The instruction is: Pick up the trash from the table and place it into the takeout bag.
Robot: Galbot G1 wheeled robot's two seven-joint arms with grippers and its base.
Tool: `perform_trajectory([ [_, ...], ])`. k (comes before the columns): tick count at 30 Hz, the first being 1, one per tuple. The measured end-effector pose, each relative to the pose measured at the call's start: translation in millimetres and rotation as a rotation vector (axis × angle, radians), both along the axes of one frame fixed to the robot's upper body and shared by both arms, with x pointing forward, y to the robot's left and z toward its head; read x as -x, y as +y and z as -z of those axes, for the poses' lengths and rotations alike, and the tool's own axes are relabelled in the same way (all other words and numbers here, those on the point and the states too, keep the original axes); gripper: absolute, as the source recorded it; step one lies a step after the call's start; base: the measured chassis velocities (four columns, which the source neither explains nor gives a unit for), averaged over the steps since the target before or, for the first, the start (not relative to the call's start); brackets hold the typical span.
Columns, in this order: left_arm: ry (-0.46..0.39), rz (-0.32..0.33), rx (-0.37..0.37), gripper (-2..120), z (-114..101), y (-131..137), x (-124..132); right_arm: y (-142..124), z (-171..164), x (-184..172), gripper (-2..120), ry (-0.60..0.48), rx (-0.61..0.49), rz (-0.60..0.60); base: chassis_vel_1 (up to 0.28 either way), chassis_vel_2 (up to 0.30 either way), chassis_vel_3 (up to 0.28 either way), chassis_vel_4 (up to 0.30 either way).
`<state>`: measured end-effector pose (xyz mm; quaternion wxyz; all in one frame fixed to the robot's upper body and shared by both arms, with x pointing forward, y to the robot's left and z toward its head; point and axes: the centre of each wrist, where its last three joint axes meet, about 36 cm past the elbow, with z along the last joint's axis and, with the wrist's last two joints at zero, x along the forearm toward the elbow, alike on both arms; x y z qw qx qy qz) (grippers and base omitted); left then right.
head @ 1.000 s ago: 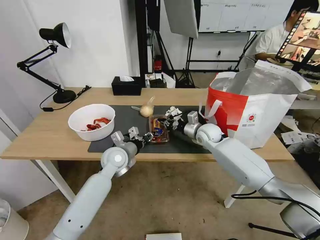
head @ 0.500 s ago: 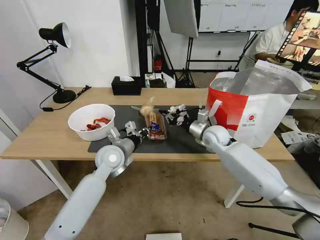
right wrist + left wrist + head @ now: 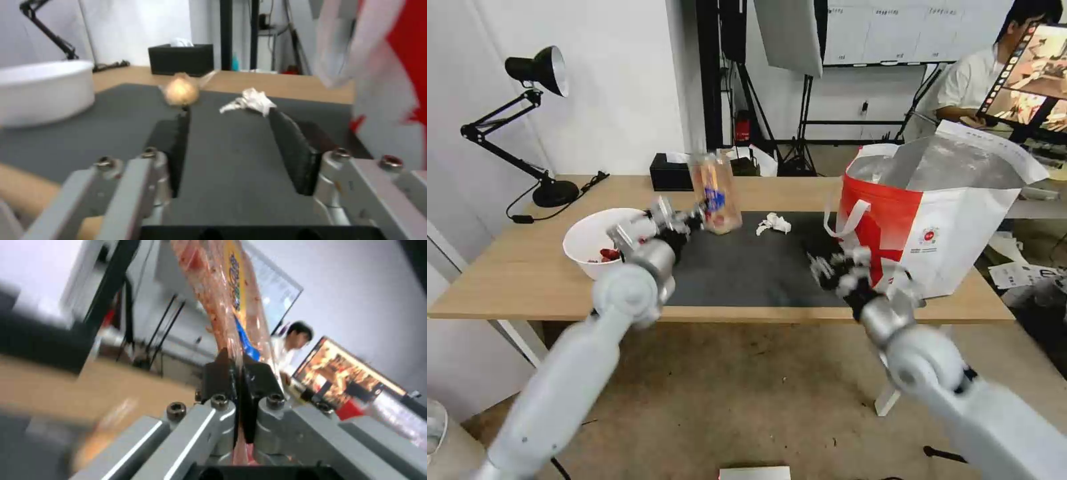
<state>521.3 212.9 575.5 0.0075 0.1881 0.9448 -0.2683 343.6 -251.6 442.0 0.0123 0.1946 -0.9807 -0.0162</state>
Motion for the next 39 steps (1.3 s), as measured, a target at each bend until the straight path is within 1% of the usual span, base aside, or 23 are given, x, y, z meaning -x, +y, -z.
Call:
perform_trajectory([
  [2,-0.022,0.006,-0.007,0,-7,-3,-5,-1,6,9,51,-0.021,0.012,0.009,0.000,0.000,0.000,0.000],
  [4,-0.097,0.031,-0.026,0,-31,-23,-21,-2,21,36,63,-0.075,0.043,0.036,0.000,0.000,0.000,0.000],
  [5,-0.097,0.031,-0.026,0,-31,-23,-21,-2,21,36,63,-0.075,0.043,0.036,0.000,0.000,0.000,0.000],
  [6,-0.130,0.048,-0.044,0,-41,-38,-29,-3,27,48,68,-0.092,0.062,0.044,0.000,0.000,0.000,0.000],
  [9,-0.181,0.068,-0.075,0,-56,-67,-43,-3,35,62,80,-0.101,0.087,0.048,0.000,0.000,0.000,0.000],
  [10,-0.181,0.068,-0.075,0,-56,-67,-43,-3,35,62,80,-0.101,0.087,0.048,0.000,0.000,0.000,0.000],
  [12,-0.241,0.102,-0.137,0,-69,-119,-60,5,45,75,92,-0.099,0.098,0.041,0.000,0.000,0.000,0.000],
  [13,-0.241,0.102,-0.137,0,-69,-119,-60,5,45,75,92,-0.099,0.098,0.041,0.000,0.000,0.000,0.000],
  [15,-0.293,0.119,-0.188,0,-77,-150,-67,11,48,79,97,-0.096,0.092,0.037,0.000,0.000,0.000,0.000],
  [16,-0.379,0.159,-0.266,0,-88,-194,-74,18,52,81,100,-0.092,0.088,0.037,0.000,0.000,0.000,0.000],
  [17,-0.379,0.159,-0.266,0,-88,-194,-74,18,52,81,100,-0.092,0.088,0.037,0.000,0.000,0.000,0.000],
  [18,-0.438,0.201,-0.332,0,-92,-229,-77,21,56,82,100,-0.087,0.093,0.038,0.000,0.000,0.000,0.000],
  [19,-0.467,0.234,-0.362,0,-92,-246,-77,21,58,83,100,-0.083,0.096,0.040,0.000,0.000,0.000,0.000],
  [20,-0.518,0.284,-0.418,0,-89,-272,-77,22,62,84,100,-0.078,0.098,0.044,0.000,0.000,0.000,0.000],
  [21,-0.518,0.284,-0.418,0,-89,-272,-77,22,62,84,100,-0.078,0.098,0.044,0.000,0.000,0.000,0.000],
  [22,-0.559,0.323,-0.463,0,-85,-288,-76,22,63,85,100,-0.076,0.097,0.049,0.000,0.000,0.000,0.000],
  [24,-0.597,0.376,-0.527,0,-74,-308,-75,23,63,86,100,-0.074,0.093,0.054,0.000,0.000,0.000,0.000],
  [25,-0.597,0.376,-0.527,0,-74,-308,-75,23,63,86,100,-0.074,0.093,0.054,0.000,0.000,0.000,0.000],
  [26,-0.601,0.410,-0.566,0,-63,-320,-75,23,63,87,100,-0.072,0.091,0.057,0.000,0.000,0.000,0.000],
  [28,-0.592,0.434,-0.601,0,-51,-327,-77,23,63,87,100,-0.072,0.090,0.057,0.000,0.000,0.000,0.000],
  [32,-0.565,0.426,-0.616,4,-40,-326,-82,22,63,88,100,-0.074,0.093,0.055,0.000,0.000,0.000,0.000],
  [34,-0.532,0.398,-0.616,0,-32,-319,-88,21,65,88,100,-0.072,0.094,0.055,0.000,0.000,0.000,0.000],
  [39,-0.517,0.376,-0.606,2,-31,-307,-91,21,68,88,100,-0.066,0.093,0.052,0.000,0.000,0.000,0.000],
])
